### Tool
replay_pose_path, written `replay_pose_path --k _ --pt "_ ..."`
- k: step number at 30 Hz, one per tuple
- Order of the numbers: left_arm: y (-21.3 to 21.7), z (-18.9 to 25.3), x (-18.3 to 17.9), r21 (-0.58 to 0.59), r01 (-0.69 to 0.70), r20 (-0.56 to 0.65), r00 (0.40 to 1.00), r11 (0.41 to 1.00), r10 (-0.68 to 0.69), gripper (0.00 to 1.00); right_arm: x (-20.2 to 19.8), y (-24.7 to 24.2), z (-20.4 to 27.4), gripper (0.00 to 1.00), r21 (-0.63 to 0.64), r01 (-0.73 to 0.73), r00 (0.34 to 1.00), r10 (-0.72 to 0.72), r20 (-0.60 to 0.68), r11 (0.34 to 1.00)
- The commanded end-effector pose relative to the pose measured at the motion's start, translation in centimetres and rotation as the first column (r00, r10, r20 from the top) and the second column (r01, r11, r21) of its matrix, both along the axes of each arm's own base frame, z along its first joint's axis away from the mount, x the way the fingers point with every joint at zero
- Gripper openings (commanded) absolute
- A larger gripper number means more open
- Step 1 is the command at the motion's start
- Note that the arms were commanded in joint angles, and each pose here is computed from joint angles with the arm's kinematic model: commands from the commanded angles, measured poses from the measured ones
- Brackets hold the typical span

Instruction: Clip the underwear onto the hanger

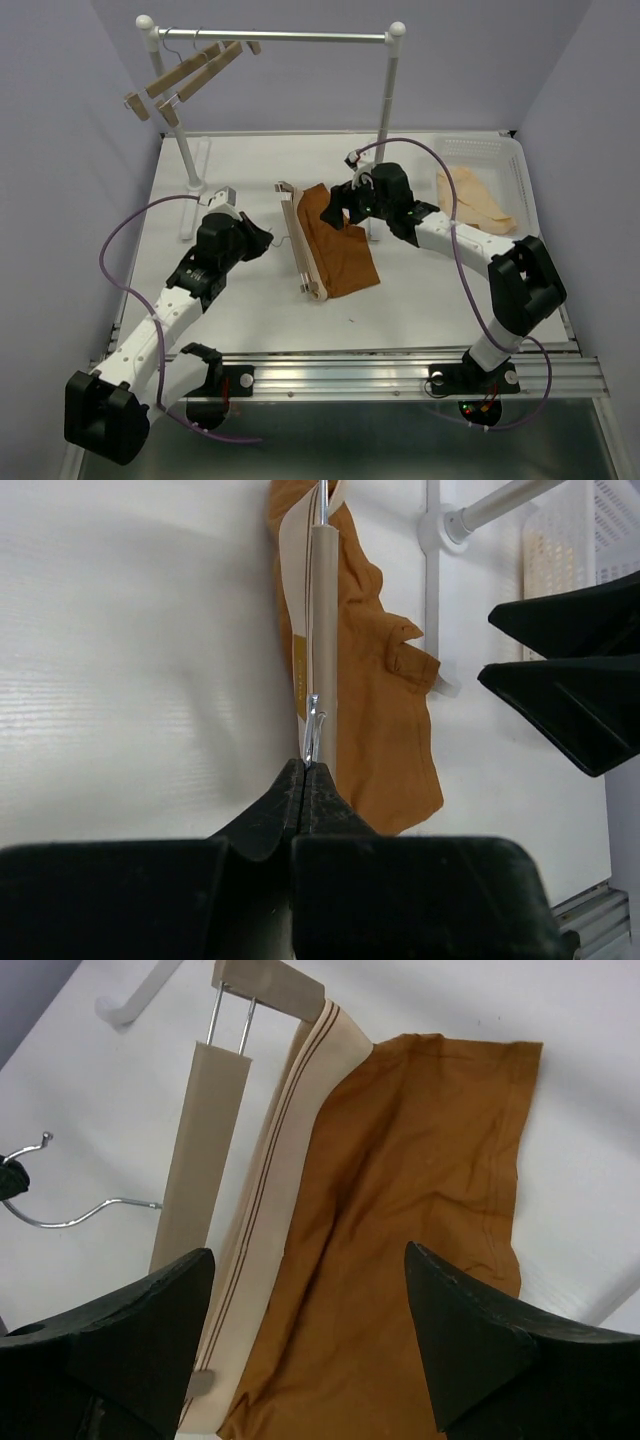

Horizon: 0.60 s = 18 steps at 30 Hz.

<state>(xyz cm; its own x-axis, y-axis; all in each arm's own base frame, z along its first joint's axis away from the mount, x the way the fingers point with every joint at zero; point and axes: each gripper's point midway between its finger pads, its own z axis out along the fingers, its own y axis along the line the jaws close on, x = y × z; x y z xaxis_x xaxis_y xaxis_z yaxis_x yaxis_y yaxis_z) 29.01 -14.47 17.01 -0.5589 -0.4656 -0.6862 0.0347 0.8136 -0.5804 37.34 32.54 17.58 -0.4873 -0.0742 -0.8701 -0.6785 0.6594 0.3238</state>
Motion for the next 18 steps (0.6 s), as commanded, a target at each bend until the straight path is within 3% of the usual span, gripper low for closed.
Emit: replay_pose_path --k 1,6,11,18 --pt "0.2 2.8 -0.1 -0.05 -0.067 0.007 0.998 0.997 0.067 0.0 -2.1 0.9 3.3 0.86 -0.006 -0.075 0.994 0.076 0.079 0.997" --pt "-0.8 5.4 -0.2 -0.138 -0.071 0.026 0.997 0.988 0.076 0.0 -7.3 3.4 3.1 1.0 -0.045 -0.198 0.975 0.202 0.089 0.979" --pt "-1.9 9.0 -0.4 -0.201 -0.055 0.099 0.992 0.978 0.076 0.0 -11.2 5.3 2.2 1.0 -0.001 -0.262 0.961 0.261 0.097 0.965" --pt "-3.1 10.4 -0.7 -0.232 -0.019 0.124 0.991 0.973 0.049 0.0 -11.7 7.2 0.3 1.0 0.013 -0.265 0.963 0.265 0.044 0.964"
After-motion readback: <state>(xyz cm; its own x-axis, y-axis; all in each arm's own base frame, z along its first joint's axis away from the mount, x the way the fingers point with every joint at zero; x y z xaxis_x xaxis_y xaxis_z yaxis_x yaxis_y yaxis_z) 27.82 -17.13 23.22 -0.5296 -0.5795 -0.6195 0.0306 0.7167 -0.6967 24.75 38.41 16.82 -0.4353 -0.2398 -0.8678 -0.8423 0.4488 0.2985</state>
